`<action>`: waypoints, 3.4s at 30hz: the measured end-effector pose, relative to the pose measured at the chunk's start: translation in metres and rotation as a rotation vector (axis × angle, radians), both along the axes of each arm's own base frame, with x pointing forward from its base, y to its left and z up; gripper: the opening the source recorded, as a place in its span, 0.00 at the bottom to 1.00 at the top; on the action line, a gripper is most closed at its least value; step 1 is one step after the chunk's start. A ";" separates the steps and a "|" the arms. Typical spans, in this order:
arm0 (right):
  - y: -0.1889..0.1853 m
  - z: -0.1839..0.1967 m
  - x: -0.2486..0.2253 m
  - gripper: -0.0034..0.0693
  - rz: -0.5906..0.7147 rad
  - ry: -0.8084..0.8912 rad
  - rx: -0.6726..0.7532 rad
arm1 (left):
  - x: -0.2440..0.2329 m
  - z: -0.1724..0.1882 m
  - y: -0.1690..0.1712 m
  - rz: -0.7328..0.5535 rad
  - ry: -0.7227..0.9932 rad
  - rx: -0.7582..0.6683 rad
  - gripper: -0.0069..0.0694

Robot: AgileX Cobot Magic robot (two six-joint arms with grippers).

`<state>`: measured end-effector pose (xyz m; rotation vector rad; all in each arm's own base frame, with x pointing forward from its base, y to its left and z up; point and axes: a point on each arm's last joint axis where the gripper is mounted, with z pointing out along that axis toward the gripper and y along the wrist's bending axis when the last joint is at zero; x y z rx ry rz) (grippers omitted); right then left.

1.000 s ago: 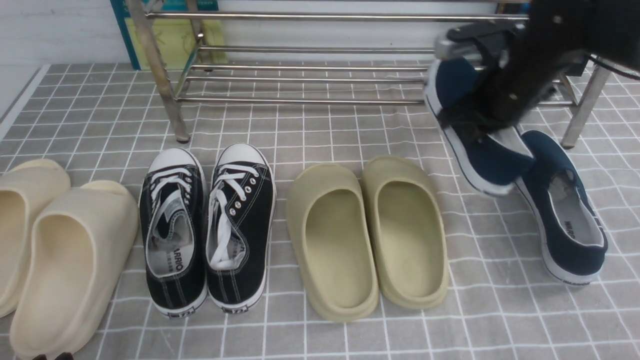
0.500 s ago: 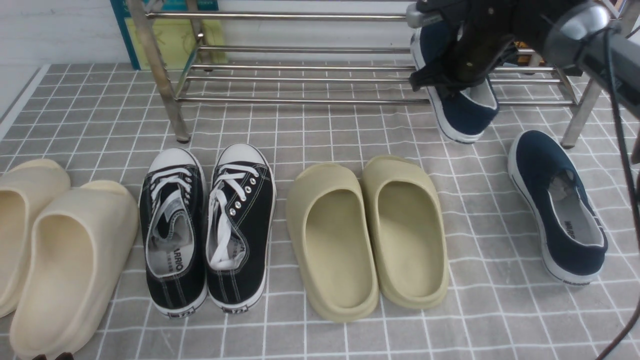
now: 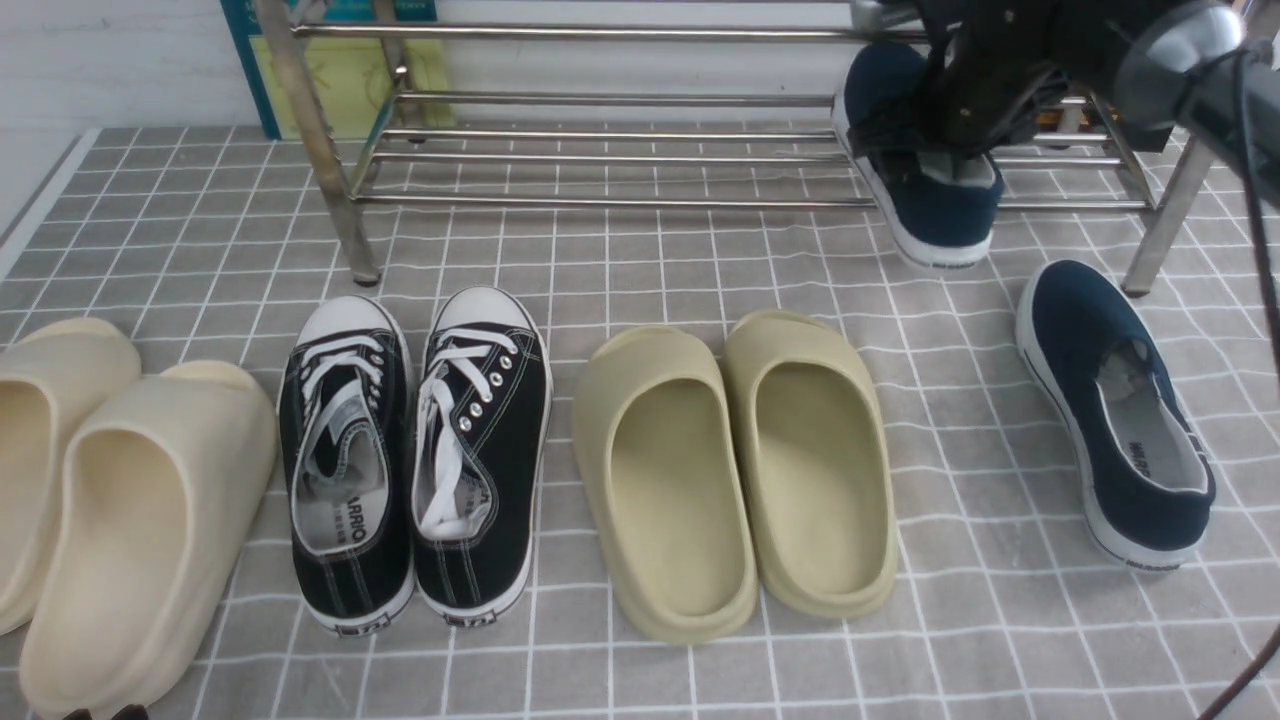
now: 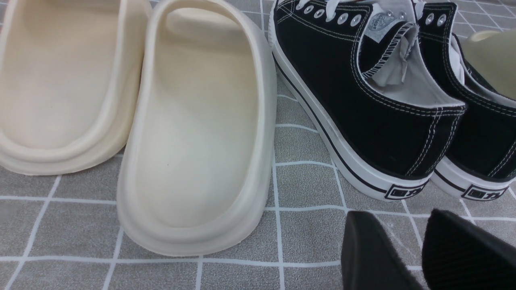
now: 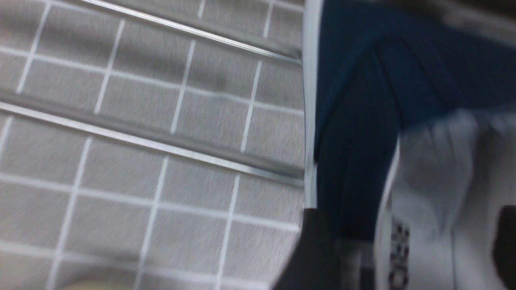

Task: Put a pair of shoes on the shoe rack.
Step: Use the right arm to put a shoe into the shoe rack, then use the right arm to grab the shoe closest to it, then use the right arm to put a shoe into the shoe rack

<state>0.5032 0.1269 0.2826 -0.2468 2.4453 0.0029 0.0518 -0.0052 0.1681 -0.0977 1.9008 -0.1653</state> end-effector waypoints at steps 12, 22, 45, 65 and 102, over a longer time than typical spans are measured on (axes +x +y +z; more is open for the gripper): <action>-0.054 0.119 -0.104 0.90 -0.061 -0.125 0.049 | 0.000 0.000 0.000 0.000 0.000 0.000 0.40; -0.070 -0.020 -0.155 0.82 -0.137 0.281 0.010 | 0.000 0.000 0.000 0.000 0.000 0.000 0.40; -0.074 -0.038 -0.159 0.08 -0.216 0.373 0.052 | 0.000 0.000 0.000 0.000 0.000 0.000 0.40; -0.061 0.014 -0.058 0.08 -0.129 0.095 0.025 | 0.000 0.000 0.000 0.000 0.000 0.000 0.40; -0.083 -0.032 0.017 0.56 -0.144 0.046 -0.011 | 0.000 0.000 0.000 0.000 0.000 0.000 0.40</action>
